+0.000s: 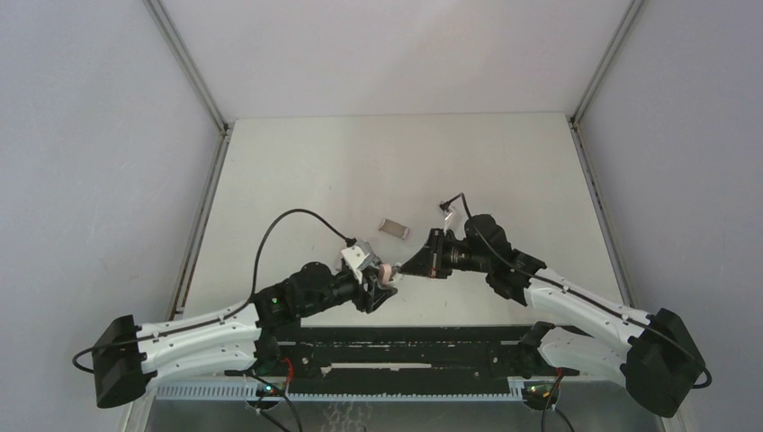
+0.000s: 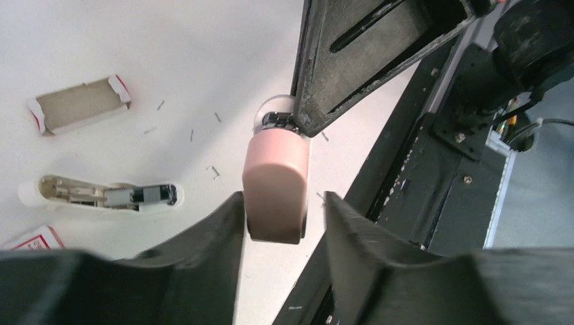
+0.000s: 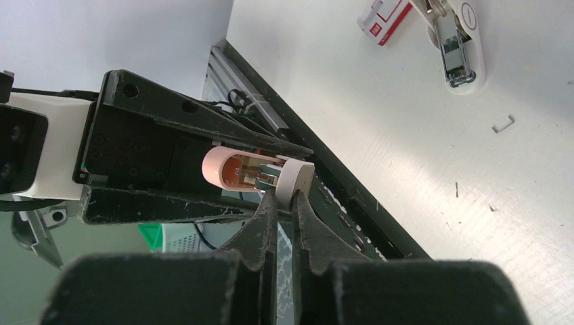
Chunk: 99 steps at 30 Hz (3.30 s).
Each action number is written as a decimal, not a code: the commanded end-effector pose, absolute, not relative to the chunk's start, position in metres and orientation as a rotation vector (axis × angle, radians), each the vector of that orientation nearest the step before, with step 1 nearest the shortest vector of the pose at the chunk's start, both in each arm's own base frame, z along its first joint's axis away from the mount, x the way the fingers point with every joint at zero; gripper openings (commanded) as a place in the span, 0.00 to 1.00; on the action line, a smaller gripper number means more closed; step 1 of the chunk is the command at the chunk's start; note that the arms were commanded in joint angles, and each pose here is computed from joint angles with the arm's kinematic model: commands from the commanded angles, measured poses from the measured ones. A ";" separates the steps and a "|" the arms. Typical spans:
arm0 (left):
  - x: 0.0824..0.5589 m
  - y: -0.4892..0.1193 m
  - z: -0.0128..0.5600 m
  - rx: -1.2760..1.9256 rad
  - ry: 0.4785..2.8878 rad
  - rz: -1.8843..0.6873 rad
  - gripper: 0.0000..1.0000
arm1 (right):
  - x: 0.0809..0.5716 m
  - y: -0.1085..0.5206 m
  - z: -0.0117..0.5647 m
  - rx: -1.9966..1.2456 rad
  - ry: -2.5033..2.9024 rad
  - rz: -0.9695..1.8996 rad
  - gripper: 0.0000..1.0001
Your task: Load the staples into the stapler
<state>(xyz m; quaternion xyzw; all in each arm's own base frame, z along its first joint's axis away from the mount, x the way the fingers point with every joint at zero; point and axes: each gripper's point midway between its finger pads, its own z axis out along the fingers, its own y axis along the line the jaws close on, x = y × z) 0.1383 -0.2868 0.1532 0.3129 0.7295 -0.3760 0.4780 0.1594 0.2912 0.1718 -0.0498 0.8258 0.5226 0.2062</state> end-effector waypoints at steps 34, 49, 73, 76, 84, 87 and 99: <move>0.149 -0.286 0.183 0.669 1.685 -0.926 0.00 | 0.150 0.296 0.226 -0.175 2.094 1.708 0.80; 0.145 -0.291 0.186 0.687 1.673 -0.960 0.00 | 0.166 0.303 0.179 -0.092 2.327 1.384 0.83; 0.146 -0.291 0.183 0.691 1.675 -0.951 0.00 | 0.154 0.337 0.176 -0.249 2.388 1.451 0.00; 0.147 -0.290 0.182 0.689 1.677 -0.947 0.00 | 0.155 0.336 0.179 -0.246 2.372 1.442 0.00; 0.148 -0.290 0.178 0.706 1.687 -0.926 0.00 | 0.146 0.343 0.192 -0.275 2.356 1.574 0.22; 0.153 -0.287 0.174 0.680 1.724 -0.890 0.00 | 0.142 0.345 0.191 -0.296 2.359 1.580 0.51; 0.156 -0.284 0.172 0.654 1.742 -0.869 0.00 | 0.147 0.336 0.178 -0.289 2.381 1.464 0.00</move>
